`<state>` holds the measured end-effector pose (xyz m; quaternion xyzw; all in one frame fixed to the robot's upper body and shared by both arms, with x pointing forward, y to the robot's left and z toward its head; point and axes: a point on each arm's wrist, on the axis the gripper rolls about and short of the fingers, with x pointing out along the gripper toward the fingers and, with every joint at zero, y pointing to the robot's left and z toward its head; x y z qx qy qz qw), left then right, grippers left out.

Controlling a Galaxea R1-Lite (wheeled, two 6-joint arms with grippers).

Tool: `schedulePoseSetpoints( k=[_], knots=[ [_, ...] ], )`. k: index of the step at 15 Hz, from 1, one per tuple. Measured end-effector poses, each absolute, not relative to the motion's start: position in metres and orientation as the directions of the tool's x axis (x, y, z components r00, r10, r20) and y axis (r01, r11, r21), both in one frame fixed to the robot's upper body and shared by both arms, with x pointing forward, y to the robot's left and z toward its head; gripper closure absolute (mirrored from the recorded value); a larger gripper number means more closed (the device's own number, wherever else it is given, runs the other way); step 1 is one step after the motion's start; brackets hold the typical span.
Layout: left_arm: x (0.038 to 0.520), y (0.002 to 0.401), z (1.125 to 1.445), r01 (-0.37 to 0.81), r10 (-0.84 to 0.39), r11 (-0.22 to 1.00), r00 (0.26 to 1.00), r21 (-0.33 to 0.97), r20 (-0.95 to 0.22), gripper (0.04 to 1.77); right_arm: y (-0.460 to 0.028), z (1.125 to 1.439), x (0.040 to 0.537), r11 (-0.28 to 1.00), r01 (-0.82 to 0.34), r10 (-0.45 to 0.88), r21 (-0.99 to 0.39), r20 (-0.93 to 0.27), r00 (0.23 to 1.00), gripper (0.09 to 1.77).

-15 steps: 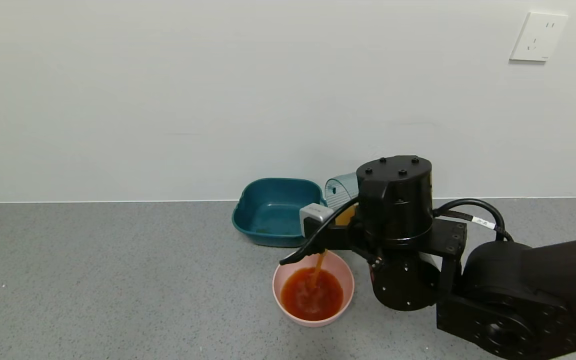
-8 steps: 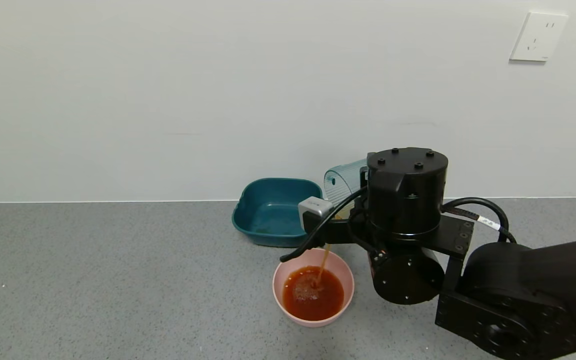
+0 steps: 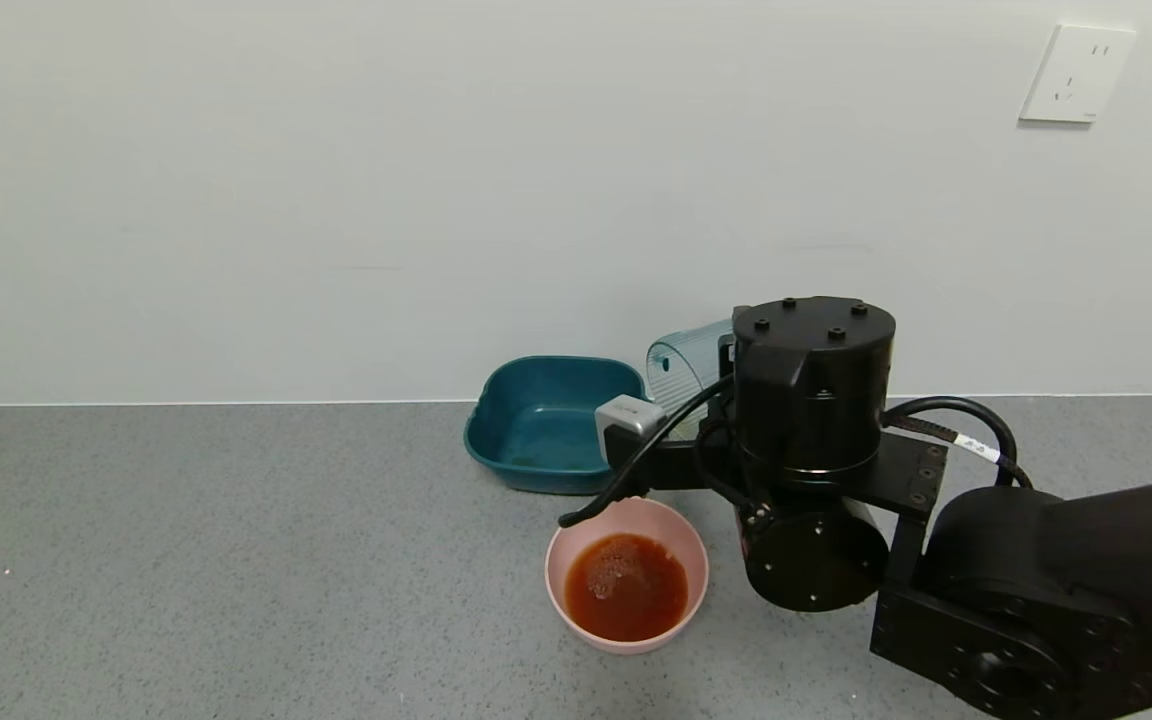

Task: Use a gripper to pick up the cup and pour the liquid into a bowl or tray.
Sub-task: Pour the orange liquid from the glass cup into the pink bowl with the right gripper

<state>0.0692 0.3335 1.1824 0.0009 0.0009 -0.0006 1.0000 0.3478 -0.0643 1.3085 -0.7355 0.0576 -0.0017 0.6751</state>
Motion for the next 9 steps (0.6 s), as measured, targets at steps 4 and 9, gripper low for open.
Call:
schedulePoseSetpoints(
  k=[4,9],
  knots=[
    [0.0692,0.3335,1.1824,0.002,-0.002,1.0,1.0,0.002,-0.002,0.09,-0.0641,1.3084,0.3474,-0.082,-0.083,-0.086,-0.993,-0.076,0.993,0.54],
    [0.0692,0.3335,1.1823,0.002,-0.002,1.0,1.0,0.002,-0.002,0.09,-0.0646,1.3074,0.3472,-0.057,-0.077,-0.082,-0.995,-0.073,0.994,0.54]
  ],
)
